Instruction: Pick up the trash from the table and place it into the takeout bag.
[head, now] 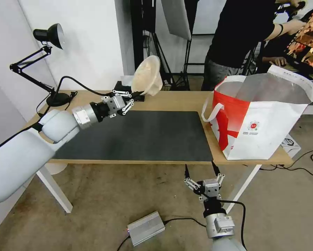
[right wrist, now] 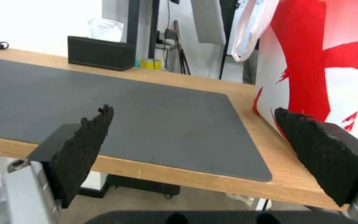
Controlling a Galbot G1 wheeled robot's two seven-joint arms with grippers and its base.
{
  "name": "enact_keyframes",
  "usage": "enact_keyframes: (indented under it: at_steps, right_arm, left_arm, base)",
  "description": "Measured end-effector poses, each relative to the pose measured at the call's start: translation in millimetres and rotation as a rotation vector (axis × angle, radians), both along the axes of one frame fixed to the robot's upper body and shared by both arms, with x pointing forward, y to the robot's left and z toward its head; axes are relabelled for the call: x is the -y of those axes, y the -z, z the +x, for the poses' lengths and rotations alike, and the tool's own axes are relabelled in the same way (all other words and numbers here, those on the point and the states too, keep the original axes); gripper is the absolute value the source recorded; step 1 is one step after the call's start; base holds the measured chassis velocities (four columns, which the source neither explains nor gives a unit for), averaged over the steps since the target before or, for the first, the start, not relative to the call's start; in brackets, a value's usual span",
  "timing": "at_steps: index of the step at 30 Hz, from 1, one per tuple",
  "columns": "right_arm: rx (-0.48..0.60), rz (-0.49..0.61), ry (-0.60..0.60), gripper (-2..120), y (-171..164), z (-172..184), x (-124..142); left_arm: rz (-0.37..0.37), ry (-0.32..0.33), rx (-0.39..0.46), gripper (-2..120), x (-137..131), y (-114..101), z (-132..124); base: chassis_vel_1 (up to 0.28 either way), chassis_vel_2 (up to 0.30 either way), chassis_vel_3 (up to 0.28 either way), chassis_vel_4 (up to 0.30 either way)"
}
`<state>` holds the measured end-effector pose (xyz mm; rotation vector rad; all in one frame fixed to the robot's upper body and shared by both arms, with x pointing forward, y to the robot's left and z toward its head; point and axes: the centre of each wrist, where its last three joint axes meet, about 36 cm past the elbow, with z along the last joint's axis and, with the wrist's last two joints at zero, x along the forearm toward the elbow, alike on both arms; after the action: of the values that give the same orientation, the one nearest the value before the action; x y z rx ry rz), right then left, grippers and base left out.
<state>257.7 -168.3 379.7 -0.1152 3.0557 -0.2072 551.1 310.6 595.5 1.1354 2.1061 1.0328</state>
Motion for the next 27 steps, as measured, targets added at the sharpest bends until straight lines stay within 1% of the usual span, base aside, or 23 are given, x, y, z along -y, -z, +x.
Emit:
enact_keyframes:
  at_steps: [7, 17, 27]
  right_arm:
    - [-0.019, -0.011, 0.019, 99, -5.5, -3.5, 2.7]
    - [-0.039, -0.024, 0.05, 99, -4.0, -13.7, 8.3]
    - [-0.036, -0.038, 0.083, 99, -1.8, -15.5, 15.3]
  left_arm:
    - [0.005, 0.009, 0.005, 0, 1.2, -2.5, -3.2]
    - [0.01, 0.008, 0.011, 0, 0.1, -4.4, -3.5]
    - [0.023, 0.035, 0.017, 0, 15.0, -8.0, 10.7]
  base:
    - [0.0, 0.0, 0.0, 0.0]
    - [0.0, 0.0, 0.0, 0.0]
    - [0.0, 0.0, 0.0, 0.0]
